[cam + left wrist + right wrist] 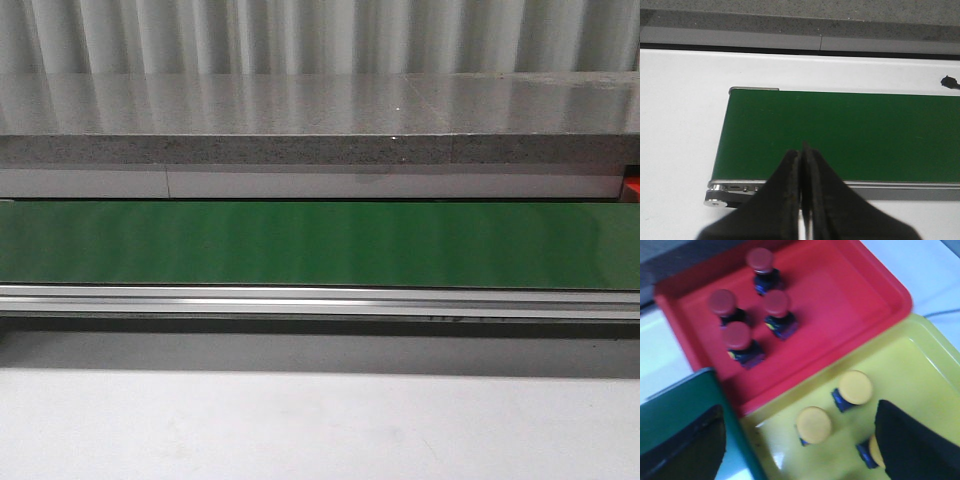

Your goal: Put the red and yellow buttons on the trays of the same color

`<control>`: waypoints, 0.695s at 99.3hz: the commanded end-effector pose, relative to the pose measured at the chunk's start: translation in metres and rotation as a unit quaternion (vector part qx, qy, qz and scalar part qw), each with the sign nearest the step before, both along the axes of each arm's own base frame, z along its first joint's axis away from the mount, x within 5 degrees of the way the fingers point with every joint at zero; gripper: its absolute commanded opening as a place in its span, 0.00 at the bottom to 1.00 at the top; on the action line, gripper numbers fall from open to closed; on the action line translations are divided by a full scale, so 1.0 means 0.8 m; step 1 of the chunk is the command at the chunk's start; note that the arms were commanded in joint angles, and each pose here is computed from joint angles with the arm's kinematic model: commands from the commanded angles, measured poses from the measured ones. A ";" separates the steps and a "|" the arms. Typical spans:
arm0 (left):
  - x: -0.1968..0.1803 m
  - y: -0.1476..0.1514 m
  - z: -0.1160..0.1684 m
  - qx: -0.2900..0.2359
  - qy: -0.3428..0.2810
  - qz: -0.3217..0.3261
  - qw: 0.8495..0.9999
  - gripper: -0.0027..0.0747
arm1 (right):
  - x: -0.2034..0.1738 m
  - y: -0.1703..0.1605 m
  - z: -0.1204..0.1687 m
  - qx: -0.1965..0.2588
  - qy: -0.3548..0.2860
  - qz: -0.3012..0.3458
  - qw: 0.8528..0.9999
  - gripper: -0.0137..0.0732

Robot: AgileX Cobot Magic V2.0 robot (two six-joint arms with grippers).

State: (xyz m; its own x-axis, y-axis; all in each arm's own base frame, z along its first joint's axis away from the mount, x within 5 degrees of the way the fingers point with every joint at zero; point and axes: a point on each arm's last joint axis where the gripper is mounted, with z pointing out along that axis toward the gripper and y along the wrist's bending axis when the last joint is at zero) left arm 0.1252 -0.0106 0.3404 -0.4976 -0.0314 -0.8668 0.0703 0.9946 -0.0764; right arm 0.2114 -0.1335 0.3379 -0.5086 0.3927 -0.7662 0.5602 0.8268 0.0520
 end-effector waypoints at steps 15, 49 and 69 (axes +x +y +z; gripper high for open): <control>0.002 -0.001 0.020 -0.011 -0.051 0.000 0.999 0.01 | -0.008 0.075 0.060 -0.059 -0.095 0.114 0.987 0.86; 0.002 -0.001 0.020 -0.011 -0.051 0.000 0.999 0.01 | -0.047 0.141 0.080 -0.095 -0.130 0.242 0.957 0.52; 0.002 -0.001 0.020 -0.011 -0.051 0.000 0.999 0.01 | -0.068 0.153 0.058 -0.100 -0.133 0.268 0.949 0.08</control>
